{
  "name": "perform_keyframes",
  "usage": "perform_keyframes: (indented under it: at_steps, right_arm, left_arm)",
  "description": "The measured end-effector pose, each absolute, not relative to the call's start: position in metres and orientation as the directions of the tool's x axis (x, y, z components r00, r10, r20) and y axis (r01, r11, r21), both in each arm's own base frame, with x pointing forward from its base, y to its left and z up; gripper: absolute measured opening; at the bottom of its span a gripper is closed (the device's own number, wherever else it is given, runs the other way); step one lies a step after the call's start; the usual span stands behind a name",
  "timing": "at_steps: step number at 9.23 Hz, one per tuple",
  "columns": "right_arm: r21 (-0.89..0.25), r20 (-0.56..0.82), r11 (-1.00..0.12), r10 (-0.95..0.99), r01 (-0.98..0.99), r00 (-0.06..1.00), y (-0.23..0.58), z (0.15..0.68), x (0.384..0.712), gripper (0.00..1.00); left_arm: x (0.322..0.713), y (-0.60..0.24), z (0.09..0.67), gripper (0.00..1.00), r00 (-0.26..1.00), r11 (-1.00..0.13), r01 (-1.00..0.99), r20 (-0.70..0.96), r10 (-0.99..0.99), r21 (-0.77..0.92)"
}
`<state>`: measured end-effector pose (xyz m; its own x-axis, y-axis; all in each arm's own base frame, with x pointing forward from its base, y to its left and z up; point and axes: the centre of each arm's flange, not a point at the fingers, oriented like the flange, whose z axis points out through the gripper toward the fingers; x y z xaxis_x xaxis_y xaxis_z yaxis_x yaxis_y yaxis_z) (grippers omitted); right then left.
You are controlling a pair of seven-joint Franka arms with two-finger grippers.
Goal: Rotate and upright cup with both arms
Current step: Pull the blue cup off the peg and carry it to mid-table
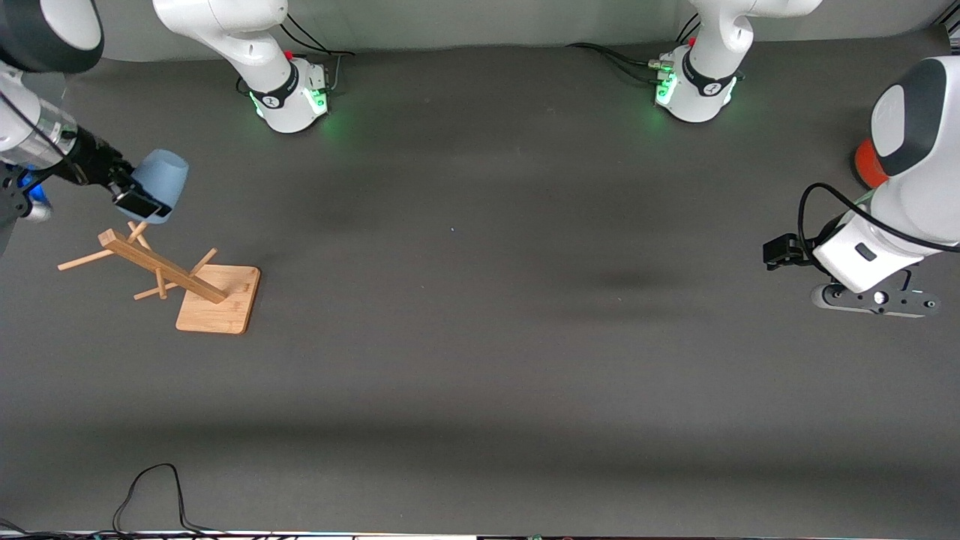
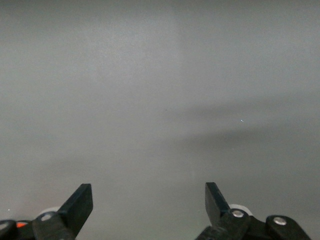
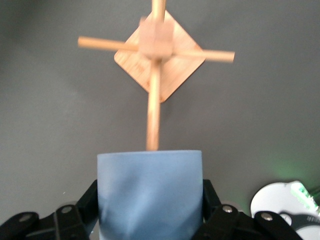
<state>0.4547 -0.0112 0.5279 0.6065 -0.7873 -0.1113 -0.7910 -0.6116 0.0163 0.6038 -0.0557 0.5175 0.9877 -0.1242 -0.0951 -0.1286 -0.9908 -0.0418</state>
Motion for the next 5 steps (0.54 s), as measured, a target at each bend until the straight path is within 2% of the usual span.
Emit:
perform_keyframes:
  at_steps: [2,5]
  right_arm:
    - [0.021,-0.101,-0.555,-0.828,-0.831,0.551,0.061,0.537,0.449,0.82]
    - [0.031,-0.091,-0.408,-0.910,-0.912,0.404,0.197,0.546,0.437,0.82]
  left_arm:
    - [0.604,-0.056,0.517,1.00,0.988,-0.991,-0.129,-0.095,-0.124,-0.042]
    - [0.604,-0.056,0.517,1.00,0.988,-0.991,-0.129,-0.095,-0.125,-0.042]
